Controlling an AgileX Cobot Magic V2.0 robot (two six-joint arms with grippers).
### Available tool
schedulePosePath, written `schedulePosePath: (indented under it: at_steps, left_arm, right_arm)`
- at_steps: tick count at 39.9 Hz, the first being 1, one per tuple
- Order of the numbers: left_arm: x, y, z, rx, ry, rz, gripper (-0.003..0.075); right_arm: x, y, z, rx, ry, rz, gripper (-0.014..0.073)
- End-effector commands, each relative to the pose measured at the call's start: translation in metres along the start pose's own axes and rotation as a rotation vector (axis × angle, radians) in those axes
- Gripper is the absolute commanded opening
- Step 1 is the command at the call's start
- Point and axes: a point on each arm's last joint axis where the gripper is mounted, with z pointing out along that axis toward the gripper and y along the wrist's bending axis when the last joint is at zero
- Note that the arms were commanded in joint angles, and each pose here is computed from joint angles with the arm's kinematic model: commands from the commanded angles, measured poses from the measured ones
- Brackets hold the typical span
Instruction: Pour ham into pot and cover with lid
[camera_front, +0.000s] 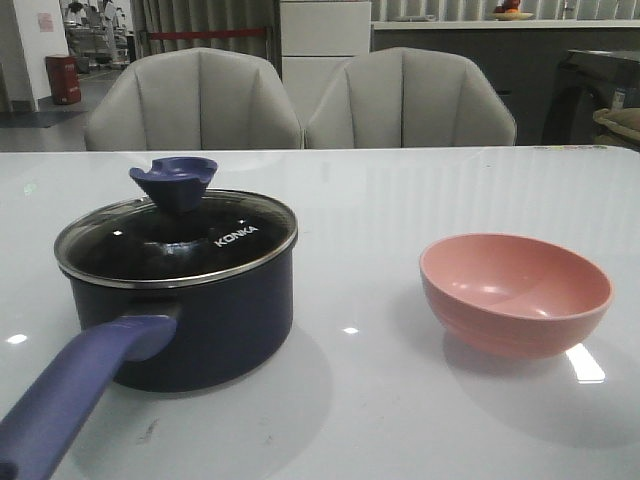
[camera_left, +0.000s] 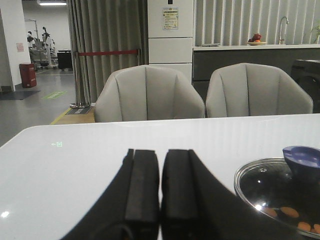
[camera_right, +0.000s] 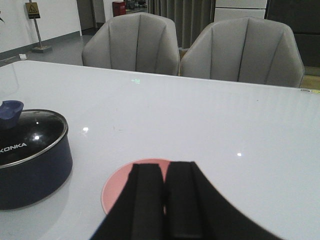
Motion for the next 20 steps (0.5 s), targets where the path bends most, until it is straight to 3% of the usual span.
schedulePosePath:
  at_steps: [1,9,12,15,20]
  left_arm:
    - [0.003,0.000,-0.002,-0.005,-0.063,-0.016,0.0113]
    - [0.003,0.000,-0.002,-0.005,-0.063,-0.016,0.0113]
    - [0.003,0.000,-0.002,-0.005,-0.063,-0.016,0.0113]
    - [0.003,0.000,-0.002,-0.005,-0.063,-0.016,0.0113]
    - [0.003,0.000,-0.002,-0.005,-0.063,-0.016,0.0113]
  right_arm:
    - [-0.016,0.000,-0.001,0.010,-0.094,-0.010,0.0140]
    - [-0.016,-0.001,0.000,0.012,-0.098,-0.011,0.0140]
    - [-0.013,-0.002,0.000,0.024,-0.092,-0.063,0.0140]
    - [-0.009,-0.005,0.000,0.065,-0.081,-0.123,0.0140]
    - [0.003,-0.013,-0.004,0.171,-0.084,-0.108,0.0140]
